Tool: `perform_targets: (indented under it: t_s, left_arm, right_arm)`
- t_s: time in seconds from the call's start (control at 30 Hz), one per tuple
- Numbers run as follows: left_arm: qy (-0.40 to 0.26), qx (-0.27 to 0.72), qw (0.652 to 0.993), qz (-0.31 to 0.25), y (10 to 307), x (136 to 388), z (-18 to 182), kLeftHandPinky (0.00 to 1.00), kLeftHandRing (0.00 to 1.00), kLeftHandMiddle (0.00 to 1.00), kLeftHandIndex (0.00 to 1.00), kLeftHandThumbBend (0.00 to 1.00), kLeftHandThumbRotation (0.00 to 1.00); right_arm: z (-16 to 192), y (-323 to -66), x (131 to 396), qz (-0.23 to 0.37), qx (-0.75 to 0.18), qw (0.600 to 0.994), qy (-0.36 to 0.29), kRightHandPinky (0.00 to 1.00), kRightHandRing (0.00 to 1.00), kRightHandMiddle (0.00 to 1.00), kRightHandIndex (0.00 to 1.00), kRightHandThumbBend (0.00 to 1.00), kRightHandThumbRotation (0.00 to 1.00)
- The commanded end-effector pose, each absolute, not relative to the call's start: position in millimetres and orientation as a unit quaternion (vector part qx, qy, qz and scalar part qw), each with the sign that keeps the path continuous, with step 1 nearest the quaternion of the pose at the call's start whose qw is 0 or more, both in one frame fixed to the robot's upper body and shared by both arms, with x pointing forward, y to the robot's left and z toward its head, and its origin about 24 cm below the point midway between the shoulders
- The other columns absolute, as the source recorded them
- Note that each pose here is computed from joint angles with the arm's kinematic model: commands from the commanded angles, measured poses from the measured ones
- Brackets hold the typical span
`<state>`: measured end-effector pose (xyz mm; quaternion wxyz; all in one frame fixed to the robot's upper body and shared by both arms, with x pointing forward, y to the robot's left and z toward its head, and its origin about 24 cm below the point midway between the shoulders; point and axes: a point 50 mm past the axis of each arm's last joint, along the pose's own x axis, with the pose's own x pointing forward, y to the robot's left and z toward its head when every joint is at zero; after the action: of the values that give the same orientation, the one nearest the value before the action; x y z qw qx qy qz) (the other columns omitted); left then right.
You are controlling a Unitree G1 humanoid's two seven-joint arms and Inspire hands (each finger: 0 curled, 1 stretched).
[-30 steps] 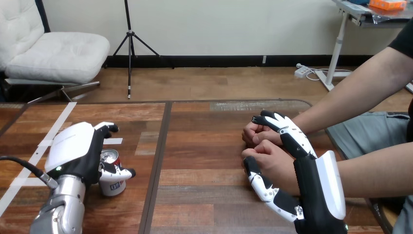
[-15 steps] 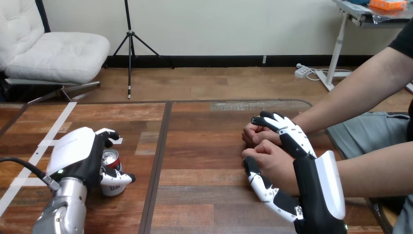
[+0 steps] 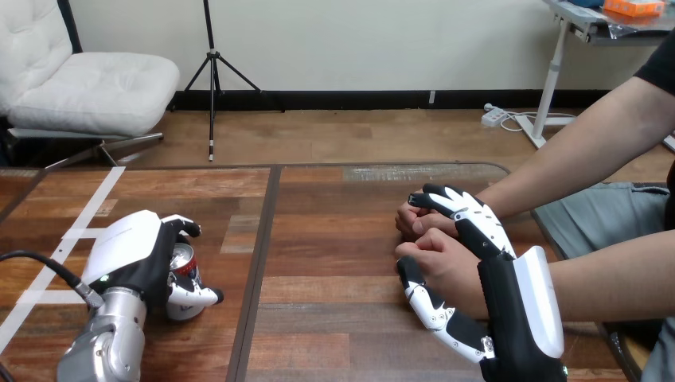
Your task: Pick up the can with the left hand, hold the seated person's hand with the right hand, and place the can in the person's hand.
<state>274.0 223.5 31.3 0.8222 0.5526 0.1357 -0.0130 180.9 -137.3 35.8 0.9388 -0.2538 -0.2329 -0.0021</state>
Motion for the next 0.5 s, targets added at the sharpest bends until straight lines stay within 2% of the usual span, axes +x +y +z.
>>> perform_targets:
  t_s: [0.0, 0.47]
  left_arm:
    - [0.102, 0.578, 0.810, -0.006, 222.5, 289.1, 55.0, 0.63, 0.71, 0.74, 0.76, 0.80, 0.11]
    - [0.109, 0.579, 0.808, -0.009, 222.7, 289.0, 54.7, 0.61, 0.69, 0.73, 0.74, 0.80, 0.08]
  right_arm:
    - [51.9, -138.3, 192.5, -0.007, -0.255, 0.928, -0.272, 0.95, 0.90, 0.86, 0.76, 0.32, 0.30]
    - [52.1, -138.1, 192.2, -0.001, -0.253, 0.929, -0.270, 0.96, 0.91, 0.86, 0.76, 0.32, 0.30]
